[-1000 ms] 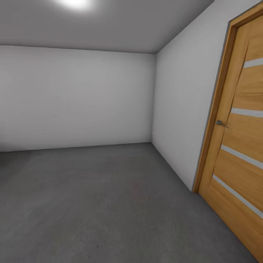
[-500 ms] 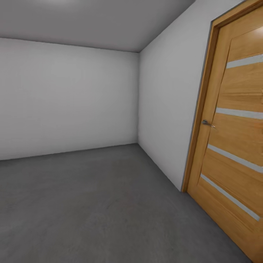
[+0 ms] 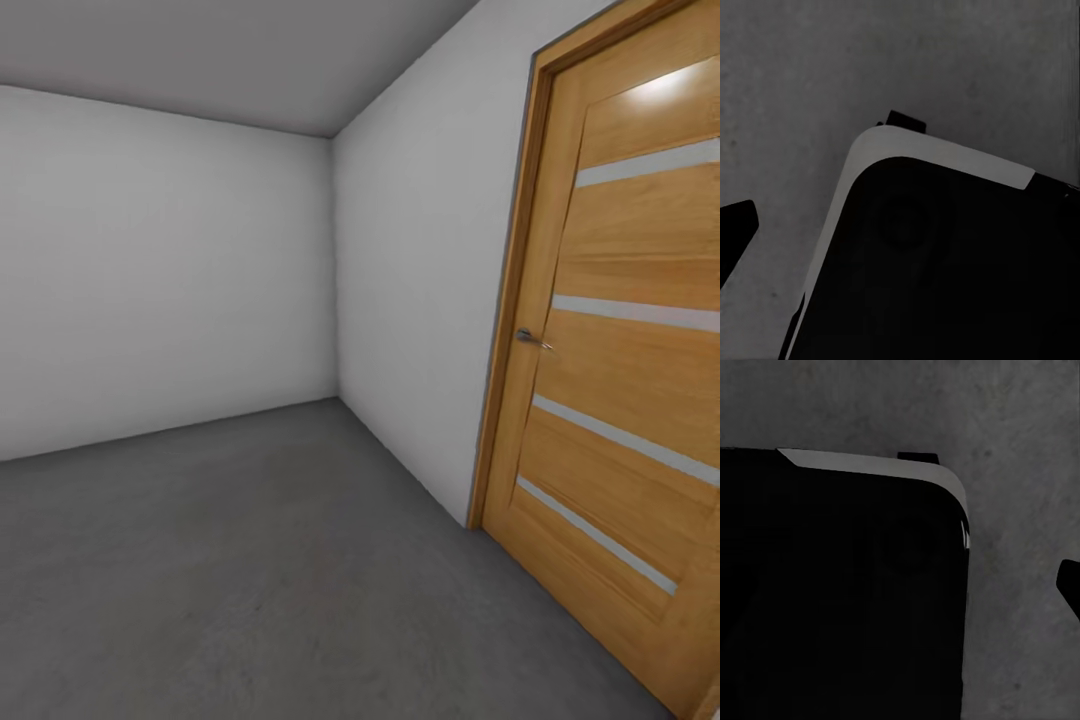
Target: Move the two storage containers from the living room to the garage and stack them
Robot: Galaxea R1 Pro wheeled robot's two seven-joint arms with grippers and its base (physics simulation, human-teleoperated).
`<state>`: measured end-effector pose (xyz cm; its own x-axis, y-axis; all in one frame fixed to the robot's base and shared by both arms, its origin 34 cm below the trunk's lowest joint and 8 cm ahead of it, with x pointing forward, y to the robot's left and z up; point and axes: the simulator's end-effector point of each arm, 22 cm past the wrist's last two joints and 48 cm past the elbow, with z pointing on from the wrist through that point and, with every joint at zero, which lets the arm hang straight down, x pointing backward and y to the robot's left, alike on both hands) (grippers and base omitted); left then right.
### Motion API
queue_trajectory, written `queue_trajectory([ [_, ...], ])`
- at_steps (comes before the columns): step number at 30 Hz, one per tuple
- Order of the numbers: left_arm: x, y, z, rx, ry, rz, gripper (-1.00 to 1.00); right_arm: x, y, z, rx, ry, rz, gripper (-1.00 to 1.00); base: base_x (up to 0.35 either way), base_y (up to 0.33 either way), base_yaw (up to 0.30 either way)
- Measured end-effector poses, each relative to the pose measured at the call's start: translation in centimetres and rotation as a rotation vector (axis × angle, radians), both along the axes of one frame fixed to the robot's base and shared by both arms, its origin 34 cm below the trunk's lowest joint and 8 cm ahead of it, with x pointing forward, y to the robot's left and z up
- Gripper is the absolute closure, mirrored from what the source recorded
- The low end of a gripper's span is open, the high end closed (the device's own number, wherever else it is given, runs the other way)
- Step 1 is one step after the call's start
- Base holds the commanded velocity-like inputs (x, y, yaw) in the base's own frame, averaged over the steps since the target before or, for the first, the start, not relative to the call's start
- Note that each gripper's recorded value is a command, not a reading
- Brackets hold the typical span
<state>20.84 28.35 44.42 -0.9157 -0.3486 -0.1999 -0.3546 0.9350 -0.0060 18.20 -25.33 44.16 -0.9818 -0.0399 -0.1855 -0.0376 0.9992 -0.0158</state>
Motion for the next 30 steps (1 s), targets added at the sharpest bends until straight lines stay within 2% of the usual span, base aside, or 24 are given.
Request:
queue_trajectory([
  [30,0.01,0.0,0.0,-0.001,0.001,0.003,-1.0,0.0,-0.07,0.0,0.0,0.0,-0.001,-1.0,0.324,0.129,-0.296],
])
